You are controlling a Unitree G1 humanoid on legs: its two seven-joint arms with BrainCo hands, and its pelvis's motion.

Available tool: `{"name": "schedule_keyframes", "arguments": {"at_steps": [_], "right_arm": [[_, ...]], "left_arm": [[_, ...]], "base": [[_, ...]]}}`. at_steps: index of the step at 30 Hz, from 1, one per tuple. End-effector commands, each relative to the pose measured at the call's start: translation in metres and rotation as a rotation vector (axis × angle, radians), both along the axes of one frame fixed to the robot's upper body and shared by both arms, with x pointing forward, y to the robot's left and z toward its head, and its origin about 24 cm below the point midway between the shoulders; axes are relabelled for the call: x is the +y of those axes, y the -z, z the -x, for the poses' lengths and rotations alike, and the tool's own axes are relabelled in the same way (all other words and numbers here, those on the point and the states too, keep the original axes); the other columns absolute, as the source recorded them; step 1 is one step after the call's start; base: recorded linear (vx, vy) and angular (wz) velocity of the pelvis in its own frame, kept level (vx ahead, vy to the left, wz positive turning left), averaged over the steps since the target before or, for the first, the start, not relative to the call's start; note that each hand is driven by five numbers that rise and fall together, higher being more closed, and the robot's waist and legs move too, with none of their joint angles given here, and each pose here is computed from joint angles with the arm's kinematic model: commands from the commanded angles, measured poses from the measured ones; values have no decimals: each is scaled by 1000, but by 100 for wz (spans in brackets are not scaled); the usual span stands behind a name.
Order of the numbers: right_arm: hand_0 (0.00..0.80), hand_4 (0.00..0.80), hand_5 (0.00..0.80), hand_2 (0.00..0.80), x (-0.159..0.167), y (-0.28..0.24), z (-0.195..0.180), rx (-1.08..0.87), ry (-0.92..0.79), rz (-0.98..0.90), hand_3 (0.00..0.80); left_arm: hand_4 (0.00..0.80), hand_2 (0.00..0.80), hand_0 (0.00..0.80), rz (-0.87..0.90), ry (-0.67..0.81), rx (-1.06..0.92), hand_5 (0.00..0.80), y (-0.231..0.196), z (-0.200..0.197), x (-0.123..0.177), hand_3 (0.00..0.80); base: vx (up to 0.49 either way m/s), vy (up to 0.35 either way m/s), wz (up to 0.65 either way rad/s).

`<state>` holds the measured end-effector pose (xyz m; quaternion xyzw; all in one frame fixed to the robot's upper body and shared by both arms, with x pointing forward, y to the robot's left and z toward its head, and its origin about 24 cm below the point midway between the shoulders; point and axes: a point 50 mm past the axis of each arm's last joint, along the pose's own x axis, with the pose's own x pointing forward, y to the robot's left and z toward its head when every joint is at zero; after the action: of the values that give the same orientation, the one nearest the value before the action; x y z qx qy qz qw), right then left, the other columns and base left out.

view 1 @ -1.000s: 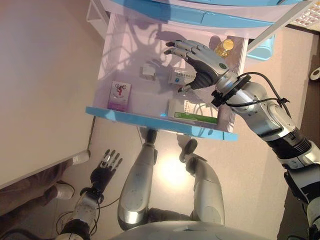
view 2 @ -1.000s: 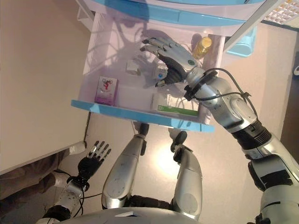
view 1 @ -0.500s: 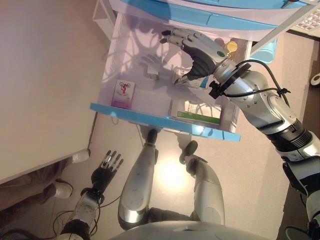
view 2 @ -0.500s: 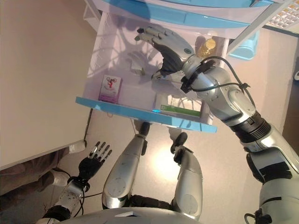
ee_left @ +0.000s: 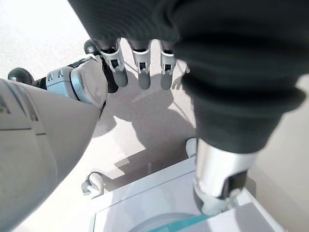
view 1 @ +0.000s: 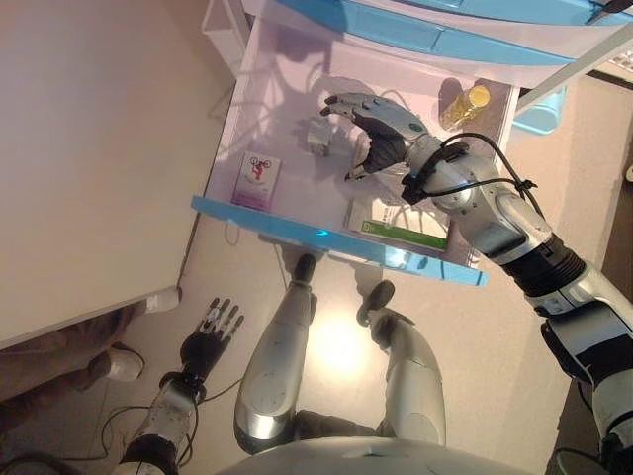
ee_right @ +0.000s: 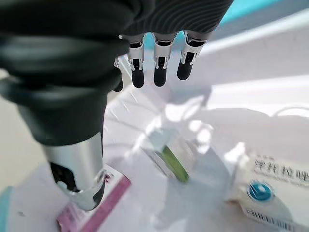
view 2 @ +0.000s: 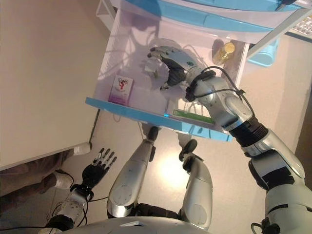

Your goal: Open the drawer and pick up the medicine

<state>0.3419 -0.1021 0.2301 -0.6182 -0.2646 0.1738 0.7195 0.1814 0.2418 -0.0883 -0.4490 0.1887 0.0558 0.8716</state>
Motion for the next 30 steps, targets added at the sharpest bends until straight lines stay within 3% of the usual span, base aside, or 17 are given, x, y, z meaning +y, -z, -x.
{"name": "schedule_keyframes", "arguments": {"at_steps": [1,30], "right_arm": [[0,0,0,0,12,-20,0,-109,-28,11,0],[0,0,0,0,18,-15,-33,-88,104,120,0]], "left_arm": [[0,0,0,6,32,33,0,6,21,-6,0],[0,0,0,28,51,43,0,4,17,-13,0]], "base": [[-9,7,7],[5,8,4]]}}
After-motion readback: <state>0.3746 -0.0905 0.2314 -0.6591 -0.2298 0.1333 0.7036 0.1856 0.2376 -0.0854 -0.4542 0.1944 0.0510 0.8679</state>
